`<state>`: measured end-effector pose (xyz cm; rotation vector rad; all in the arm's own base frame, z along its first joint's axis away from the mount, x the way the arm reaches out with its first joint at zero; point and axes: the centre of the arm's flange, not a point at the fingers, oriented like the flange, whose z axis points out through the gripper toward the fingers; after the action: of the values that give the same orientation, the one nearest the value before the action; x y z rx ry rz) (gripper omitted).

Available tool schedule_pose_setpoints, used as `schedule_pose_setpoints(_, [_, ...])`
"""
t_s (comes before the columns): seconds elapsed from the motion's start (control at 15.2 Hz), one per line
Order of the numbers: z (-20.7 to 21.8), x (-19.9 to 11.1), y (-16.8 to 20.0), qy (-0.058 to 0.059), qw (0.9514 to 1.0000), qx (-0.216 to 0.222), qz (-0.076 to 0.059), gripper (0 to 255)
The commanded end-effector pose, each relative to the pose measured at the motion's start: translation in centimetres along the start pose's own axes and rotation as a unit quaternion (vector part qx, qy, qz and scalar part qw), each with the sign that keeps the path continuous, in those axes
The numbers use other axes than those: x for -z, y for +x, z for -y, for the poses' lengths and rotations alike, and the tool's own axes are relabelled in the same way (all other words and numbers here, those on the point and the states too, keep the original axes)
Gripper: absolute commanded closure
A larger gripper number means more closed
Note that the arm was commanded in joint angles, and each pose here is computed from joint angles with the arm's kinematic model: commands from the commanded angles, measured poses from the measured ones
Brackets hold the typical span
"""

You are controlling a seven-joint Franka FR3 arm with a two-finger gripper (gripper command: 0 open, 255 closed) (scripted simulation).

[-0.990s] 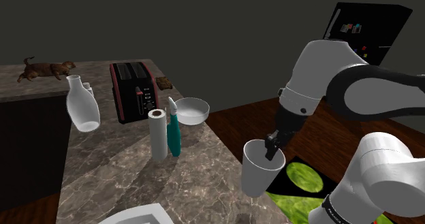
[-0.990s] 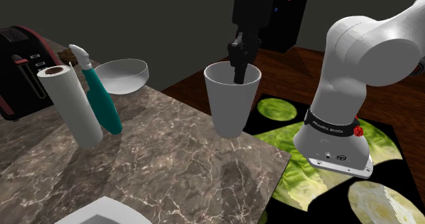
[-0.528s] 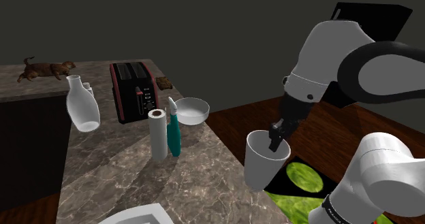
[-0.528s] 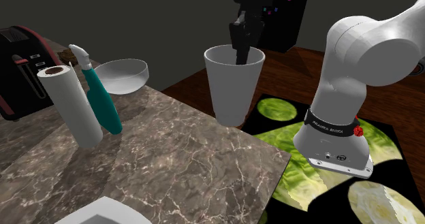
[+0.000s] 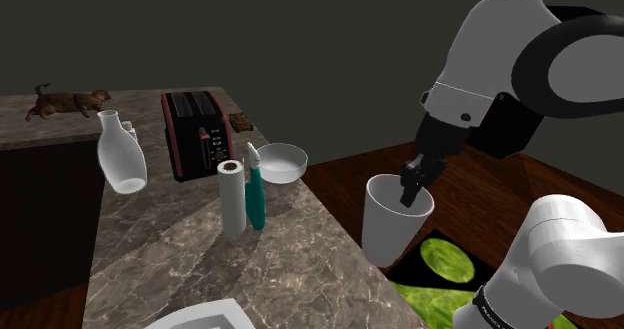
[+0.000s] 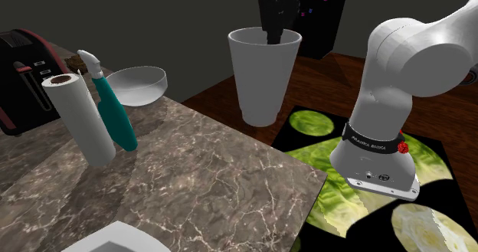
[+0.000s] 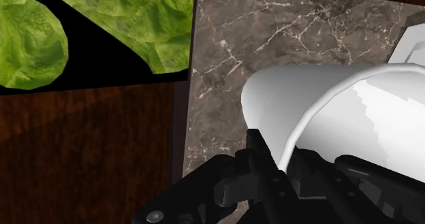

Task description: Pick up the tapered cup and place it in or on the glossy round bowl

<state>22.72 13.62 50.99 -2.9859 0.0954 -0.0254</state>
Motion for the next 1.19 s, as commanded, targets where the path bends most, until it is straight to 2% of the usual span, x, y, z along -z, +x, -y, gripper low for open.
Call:
schedule_pose_setpoints(0.0, [0.2,1.1,0.0,0.000,1.0000,0.000,0.000,255])
schedule_pose_setpoints(0.13, [0.3,1.8,0.0,0.000,1.0000,0.000,0.000,255])
schedule_pose_setpoints(1.12, [-1.6,3.9,19.6,0.000,1.0000,0.000,0.000,255])
